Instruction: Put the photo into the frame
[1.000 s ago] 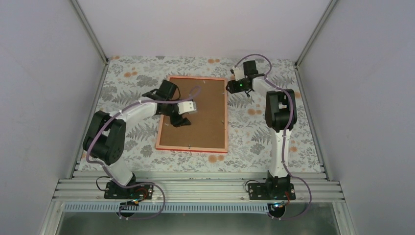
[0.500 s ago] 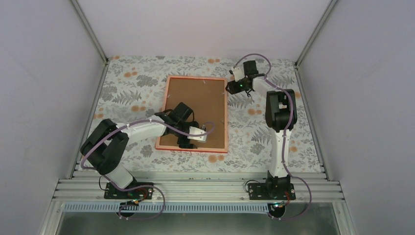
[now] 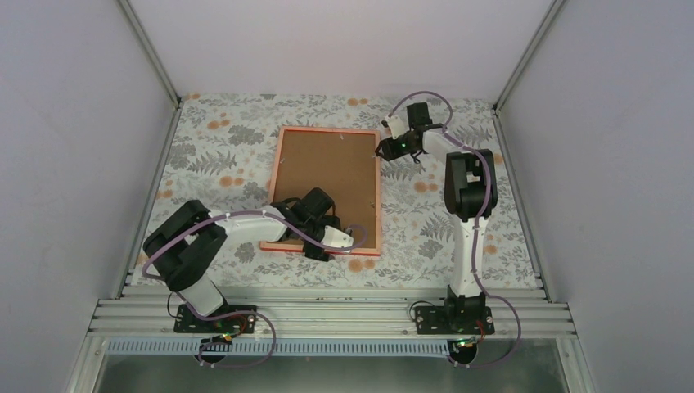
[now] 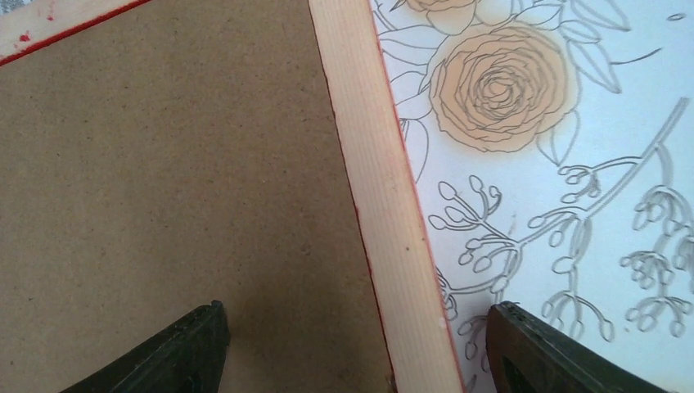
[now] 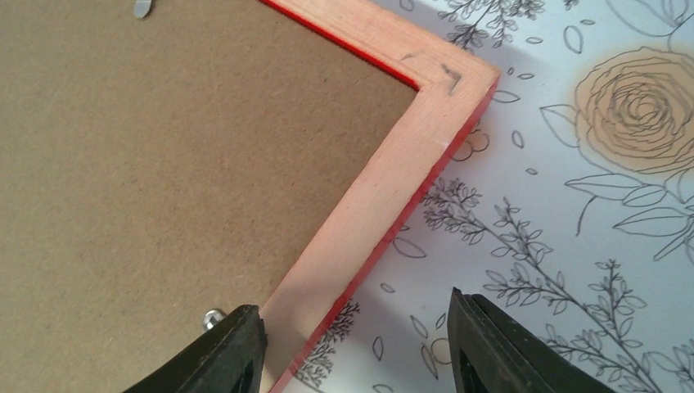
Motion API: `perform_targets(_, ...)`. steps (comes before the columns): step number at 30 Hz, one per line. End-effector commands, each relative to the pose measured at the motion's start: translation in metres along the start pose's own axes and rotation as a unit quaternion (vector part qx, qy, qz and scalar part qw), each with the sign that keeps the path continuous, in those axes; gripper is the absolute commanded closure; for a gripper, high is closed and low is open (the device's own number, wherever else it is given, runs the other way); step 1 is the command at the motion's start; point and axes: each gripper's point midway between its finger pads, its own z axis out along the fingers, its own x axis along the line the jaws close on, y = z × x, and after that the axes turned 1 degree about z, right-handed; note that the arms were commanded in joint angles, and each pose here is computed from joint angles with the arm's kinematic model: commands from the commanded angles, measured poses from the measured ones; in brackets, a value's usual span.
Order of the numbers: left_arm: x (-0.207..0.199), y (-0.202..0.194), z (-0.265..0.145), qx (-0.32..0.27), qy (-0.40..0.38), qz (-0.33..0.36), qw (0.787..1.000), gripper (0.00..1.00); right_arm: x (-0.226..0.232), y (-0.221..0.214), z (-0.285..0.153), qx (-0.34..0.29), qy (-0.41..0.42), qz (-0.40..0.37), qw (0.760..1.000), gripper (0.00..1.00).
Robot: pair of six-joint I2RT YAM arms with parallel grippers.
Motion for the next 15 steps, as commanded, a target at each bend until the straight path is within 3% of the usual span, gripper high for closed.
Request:
perform_targets(1,0.010,-0.002,0.011,0.011,0.019,-0.017,1.000,0.22,0.011,-0.043,0.002,0.070,0.008,-0.009,0.997,0.44)
perform_targets(15,0.011,-0.005,0.016,0.016,0.017,-0.035,0.999,0.23,0.044,-0.065,-0.013,0.115,0.085,0.001,0.990,0.45)
